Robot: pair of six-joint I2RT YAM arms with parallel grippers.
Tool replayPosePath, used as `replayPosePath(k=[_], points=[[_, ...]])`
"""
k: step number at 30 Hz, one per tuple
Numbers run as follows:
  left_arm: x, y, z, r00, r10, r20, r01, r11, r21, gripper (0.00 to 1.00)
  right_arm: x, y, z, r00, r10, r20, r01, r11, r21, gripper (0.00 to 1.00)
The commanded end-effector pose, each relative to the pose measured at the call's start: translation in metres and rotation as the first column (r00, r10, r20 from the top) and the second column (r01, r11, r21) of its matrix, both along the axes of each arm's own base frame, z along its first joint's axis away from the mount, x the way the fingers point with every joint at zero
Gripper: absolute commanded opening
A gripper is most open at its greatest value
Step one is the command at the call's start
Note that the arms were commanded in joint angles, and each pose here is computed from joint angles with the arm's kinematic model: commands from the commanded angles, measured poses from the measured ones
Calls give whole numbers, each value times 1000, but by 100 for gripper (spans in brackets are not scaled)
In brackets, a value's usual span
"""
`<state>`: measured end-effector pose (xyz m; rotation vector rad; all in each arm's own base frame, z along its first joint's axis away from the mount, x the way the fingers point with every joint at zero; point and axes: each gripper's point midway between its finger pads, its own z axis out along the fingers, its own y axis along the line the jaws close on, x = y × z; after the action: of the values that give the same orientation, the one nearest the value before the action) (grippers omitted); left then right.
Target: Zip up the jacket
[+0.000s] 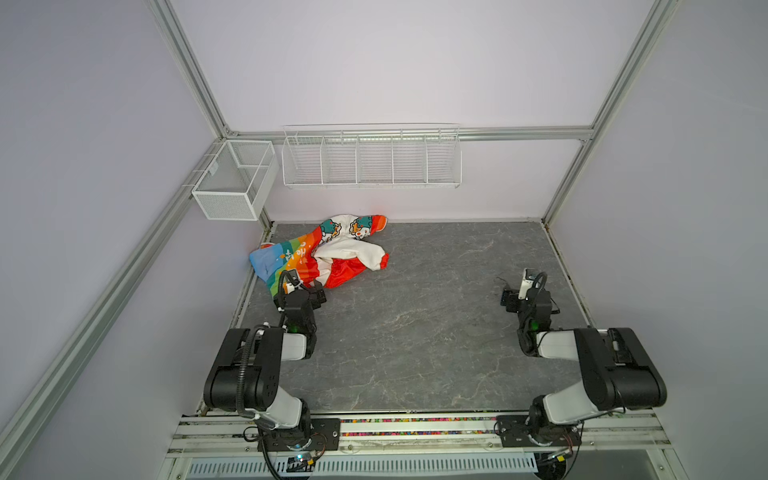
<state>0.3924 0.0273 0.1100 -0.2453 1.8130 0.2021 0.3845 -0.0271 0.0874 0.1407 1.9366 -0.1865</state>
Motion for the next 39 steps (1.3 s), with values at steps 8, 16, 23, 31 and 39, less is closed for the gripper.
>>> replayPosePath(k=[8, 16, 23, 31, 39], points=[[6, 2, 8, 1000, 11, 26, -11, 1000, 14, 99, 6, 1, 7, 1000, 5, 25, -5, 1000, -22, 89], [6, 2, 9, 1000, 11, 28, -12, 1000, 14, 99, 6, 2, 7, 1000, 7, 25, -6, 1000, -22, 89], [-8, 2, 14, 995, 7, 98, -8, 1000, 9, 99, 6, 1, 8, 1000, 6, 27, -5, 1000, -21, 89], [-7, 3, 14, 995, 11, 95, -12, 1000, 8, 99, 6, 2, 8, 1000, 7, 28, -7, 1000, -21, 89], [3, 8, 11, 998, 53, 42, -54, 999, 6, 99, 6, 1, 7, 1000, 6, 26, -5, 1000, -21, 89]])
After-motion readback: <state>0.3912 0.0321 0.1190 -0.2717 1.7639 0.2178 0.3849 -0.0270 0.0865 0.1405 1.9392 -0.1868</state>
